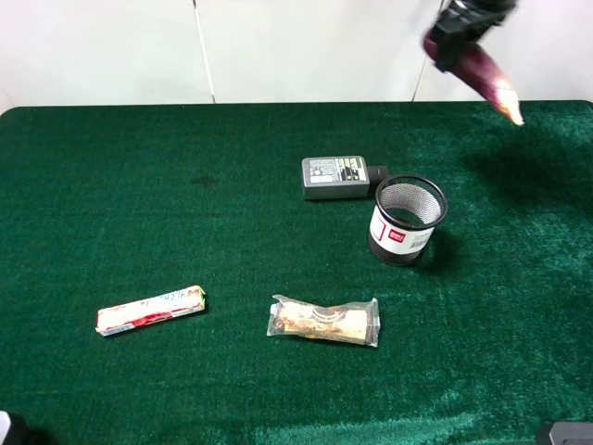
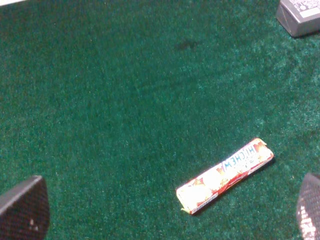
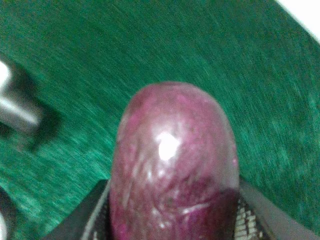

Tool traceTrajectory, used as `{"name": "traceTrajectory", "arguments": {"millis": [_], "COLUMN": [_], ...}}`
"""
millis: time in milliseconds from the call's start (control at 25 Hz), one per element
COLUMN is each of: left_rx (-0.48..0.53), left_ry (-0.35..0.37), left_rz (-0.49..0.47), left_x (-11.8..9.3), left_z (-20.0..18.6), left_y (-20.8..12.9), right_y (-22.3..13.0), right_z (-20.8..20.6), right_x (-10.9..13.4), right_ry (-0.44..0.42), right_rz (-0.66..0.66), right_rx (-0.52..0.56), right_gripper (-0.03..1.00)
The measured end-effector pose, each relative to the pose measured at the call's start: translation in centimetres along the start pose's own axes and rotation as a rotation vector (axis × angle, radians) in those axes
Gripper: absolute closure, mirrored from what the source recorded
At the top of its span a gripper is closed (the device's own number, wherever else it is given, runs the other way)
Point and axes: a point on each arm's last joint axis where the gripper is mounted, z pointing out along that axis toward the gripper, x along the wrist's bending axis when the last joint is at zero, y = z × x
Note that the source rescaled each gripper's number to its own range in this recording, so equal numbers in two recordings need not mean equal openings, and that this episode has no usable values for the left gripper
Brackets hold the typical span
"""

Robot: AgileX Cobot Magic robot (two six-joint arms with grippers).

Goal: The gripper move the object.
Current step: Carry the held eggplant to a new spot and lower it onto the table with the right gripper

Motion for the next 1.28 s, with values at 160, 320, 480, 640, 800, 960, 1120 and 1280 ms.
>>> {"name": "traceTrajectory", "arguments": {"millis": [160, 320, 480, 640, 800, 960, 1120, 1280], "left_rx": [0.000, 0.000, 0.000, 0.000, 0.000, 0.000, 0.000, 0.001], "left_ry": [0.000, 0.000, 0.000, 0.000, 0.000, 0.000, 0.000, 0.000], "left_rz": [0.000, 0.000, 0.000, 0.000, 0.000, 0.000, 0.000, 0.000], "left_x": [0.0, 0.0, 0.0, 0.0, 0.0, 0.0, 0.0, 0.0], "left_z": [0.0, 0.0, 0.0, 0.0, 0.0, 0.0, 0.0, 0.0], "left_y": [0.0, 0.0, 0.0, 0.0, 0.0, 0.0, 0.0, 0.0], "right_y": [3.7, 6.9, 9.2, 10.5, 11.0, 11.1, 10.8, 10.4], "right_z": [0.9, 1.5, 2.2, 3.2, 4.1, 4.9, 5.9, 6.4], "right_x": [3.7, 7.8, 11.7, 15.4, 19.2, 23.0, 26.7, 30.0], "right_ry": [0.027, 0.056, 0.101, 0.133, 0.166, 0.197, 0.223, 0.244], "right_rz": [-0.102, -0.190, -0.258, -0.323, -0.391, -0.458, -0.533, -0.601], "right_rx": [-0.041, -0.099, -0.143, -0.155, -0.148, -0.130, -0.109, -0.099], "right_gripper": [0.95, 0.95, 0.95, 0.95, 0.95, 0.95, 0.95, 0.95]}}
